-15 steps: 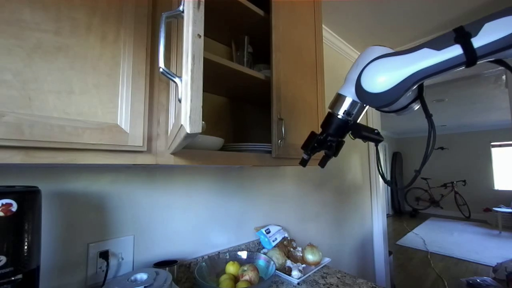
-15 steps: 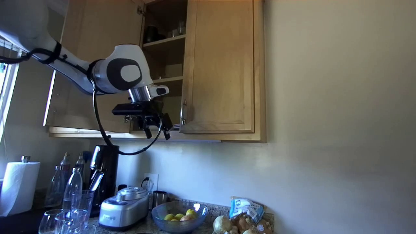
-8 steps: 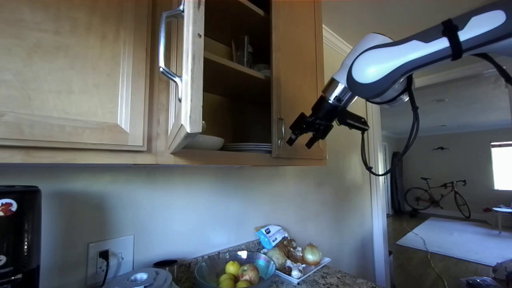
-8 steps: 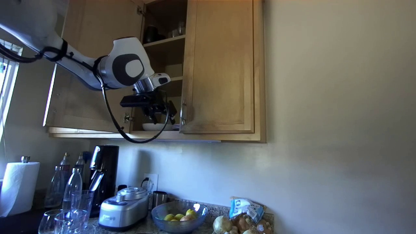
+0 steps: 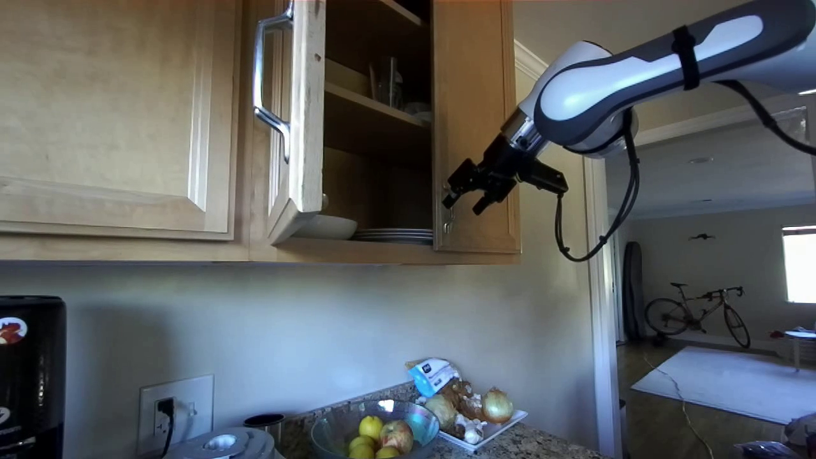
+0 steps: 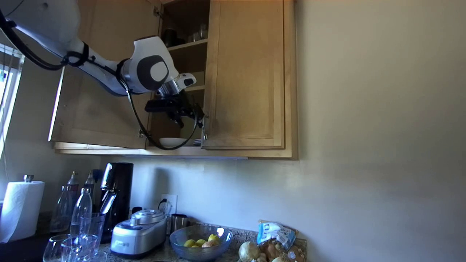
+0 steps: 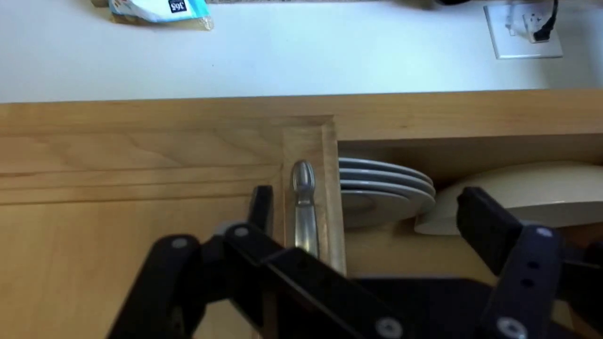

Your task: Open the top right cupboard door

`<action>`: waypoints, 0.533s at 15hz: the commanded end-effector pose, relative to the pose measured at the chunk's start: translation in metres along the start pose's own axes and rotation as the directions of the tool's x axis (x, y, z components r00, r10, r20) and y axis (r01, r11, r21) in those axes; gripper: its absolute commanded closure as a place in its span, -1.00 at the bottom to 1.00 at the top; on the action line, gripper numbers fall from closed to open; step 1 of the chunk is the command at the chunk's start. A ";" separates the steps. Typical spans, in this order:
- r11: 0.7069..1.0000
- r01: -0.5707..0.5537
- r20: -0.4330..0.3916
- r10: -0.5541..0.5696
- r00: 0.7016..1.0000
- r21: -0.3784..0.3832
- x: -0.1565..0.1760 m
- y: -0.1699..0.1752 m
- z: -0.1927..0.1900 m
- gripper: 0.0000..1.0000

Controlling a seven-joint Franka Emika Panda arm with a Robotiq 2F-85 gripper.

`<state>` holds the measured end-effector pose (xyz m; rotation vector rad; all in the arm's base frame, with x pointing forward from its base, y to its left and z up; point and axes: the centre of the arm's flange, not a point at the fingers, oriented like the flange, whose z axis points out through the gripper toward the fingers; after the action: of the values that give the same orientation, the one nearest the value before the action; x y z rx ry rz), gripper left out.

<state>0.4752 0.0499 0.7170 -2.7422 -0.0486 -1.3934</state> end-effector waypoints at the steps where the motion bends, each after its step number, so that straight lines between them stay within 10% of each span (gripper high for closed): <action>1: 0.999 0.005 -0.050 -0.007 0.999 -0.034 0.022 0.001 0.007 -1.00; 8: 0.997 0.017 -0.057 -0.021 0.998 -0.071 0.044 0.009 0.034 -0.96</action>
<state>0.5123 0.0440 0.7283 -2.7588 -0.0588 -1.4789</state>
